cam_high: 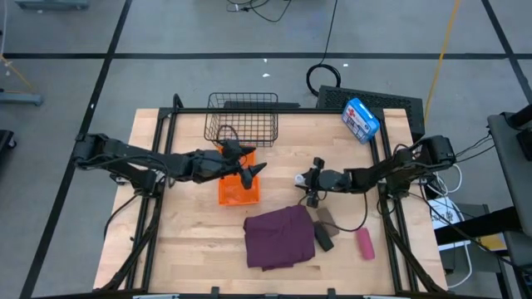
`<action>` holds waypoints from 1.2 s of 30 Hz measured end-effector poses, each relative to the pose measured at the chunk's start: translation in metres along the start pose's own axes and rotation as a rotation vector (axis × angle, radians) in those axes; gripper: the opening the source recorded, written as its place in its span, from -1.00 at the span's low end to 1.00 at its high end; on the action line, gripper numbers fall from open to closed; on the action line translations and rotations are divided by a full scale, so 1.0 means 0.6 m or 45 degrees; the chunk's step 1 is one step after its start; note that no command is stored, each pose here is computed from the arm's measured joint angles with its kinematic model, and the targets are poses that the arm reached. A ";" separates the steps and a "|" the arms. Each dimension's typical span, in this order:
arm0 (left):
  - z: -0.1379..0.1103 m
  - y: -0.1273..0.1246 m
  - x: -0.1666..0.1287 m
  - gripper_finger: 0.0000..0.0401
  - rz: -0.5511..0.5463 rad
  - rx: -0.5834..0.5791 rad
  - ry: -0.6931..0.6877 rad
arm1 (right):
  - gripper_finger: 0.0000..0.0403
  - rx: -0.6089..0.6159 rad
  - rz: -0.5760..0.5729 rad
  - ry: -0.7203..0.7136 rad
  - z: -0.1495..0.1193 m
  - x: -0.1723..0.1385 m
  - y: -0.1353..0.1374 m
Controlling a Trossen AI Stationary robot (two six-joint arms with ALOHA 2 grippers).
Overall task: Pick & place medical supplies in basket/bin
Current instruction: Put the white pill bottle into the top orange bin
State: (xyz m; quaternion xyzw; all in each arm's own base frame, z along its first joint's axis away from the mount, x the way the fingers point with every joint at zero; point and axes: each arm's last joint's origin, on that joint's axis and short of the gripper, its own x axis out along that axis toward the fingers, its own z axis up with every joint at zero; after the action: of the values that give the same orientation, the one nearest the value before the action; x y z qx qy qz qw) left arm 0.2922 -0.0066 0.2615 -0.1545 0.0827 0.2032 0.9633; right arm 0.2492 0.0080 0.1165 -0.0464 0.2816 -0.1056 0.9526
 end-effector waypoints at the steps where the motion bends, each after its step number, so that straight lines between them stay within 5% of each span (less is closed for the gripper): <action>1: -0.007 -0.002 0.005 0.76 -0.012 0.007 0.025 | -0.34 -0.017 0.006 0.008 0.009 0.003 0.003; 13: -0.013 -0.070 0.118 0.76 0.039 0.148 0.546 | -0.34 -0.175 0.031 -0.077 0.080 0.011 0.024; 22: -0.033 -0.117 0.171 0.76 -0.060 0.318 0.607 | -0.34 -0.181 0.041 -0.058 0.077 0.011 0.025; 36: -0.044 -0.107 0.177 0.76 -0.063 0.399 0.675 | -0.34 -0.331 0.099 -0.096 0.079 0.002 0.050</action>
State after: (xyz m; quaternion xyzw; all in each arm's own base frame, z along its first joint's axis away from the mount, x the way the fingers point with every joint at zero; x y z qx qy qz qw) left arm 0.4125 -0.0324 0.2301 -0.0538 0.3575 0.1170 0.9250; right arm 0.2814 0.0385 0.1509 -0.1626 0.2584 -0.0294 0.9518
